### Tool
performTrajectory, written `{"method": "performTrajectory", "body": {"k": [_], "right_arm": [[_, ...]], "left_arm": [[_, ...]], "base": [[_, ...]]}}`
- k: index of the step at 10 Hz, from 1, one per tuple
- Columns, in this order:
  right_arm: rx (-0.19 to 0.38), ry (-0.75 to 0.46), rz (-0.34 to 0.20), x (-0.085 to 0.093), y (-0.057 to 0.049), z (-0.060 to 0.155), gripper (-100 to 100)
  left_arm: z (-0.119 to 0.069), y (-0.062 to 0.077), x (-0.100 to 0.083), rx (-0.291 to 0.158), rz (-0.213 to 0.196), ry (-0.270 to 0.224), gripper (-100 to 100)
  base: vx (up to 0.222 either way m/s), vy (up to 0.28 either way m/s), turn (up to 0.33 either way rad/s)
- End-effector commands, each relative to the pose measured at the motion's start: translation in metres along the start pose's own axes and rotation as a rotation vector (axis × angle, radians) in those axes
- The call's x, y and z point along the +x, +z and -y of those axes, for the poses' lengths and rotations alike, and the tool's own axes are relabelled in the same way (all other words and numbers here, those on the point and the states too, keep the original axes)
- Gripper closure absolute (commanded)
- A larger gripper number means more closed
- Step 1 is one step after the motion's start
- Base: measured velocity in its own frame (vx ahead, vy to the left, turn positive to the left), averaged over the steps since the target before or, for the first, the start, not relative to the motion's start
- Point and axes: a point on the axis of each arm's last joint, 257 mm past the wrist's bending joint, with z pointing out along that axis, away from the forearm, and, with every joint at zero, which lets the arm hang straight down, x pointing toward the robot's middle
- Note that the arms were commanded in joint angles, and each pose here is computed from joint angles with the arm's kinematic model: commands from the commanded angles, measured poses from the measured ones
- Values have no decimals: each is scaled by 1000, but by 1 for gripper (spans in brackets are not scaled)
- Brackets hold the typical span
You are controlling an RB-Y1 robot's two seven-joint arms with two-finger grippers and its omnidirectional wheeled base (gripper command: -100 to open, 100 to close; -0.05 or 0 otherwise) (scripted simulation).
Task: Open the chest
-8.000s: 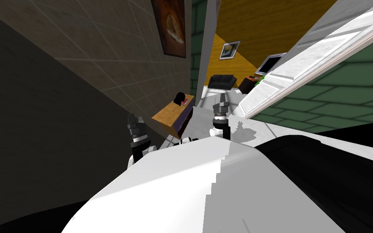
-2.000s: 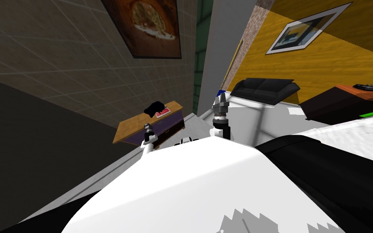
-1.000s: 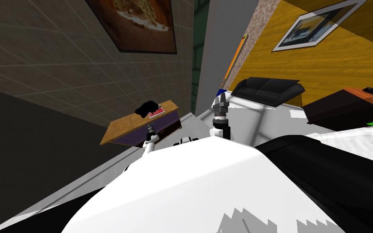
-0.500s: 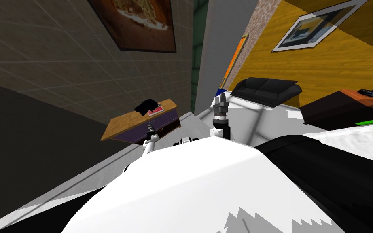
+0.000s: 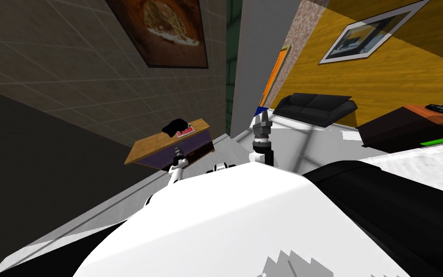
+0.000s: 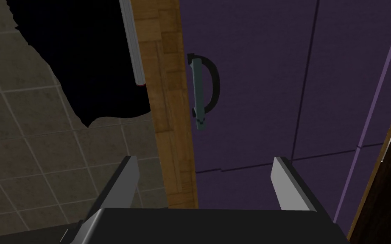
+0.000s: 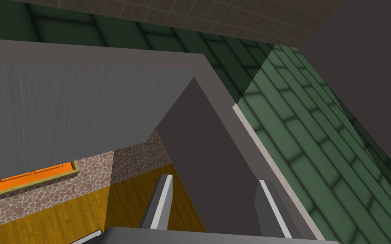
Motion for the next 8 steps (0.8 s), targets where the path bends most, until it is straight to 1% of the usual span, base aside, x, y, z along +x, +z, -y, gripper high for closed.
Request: {"method": "performTrajectory", "body": {"k": [1,2,3,7,8], "right_arm": [[0,0,0,0,0,0,0],[0,0,0,0,0,0,0],[0,0,0,0,0,0,0],[0,0,0,0,0,0,0],[0,0,0,0,0,0,0]], "left_arm": [[6,8,-4,-13,5,-1,-100],[4,6,-2,-8,4,-1,-100],[6,7,9,-5,-23,4,-100],[10,7,52,6,-122,19,-100],[10,7,55,5,-129,24,-100]], "base": [[155,77,-10],[76,38,-3],[60,-4,187],[107,-35,282],[65,-26,74]]}}
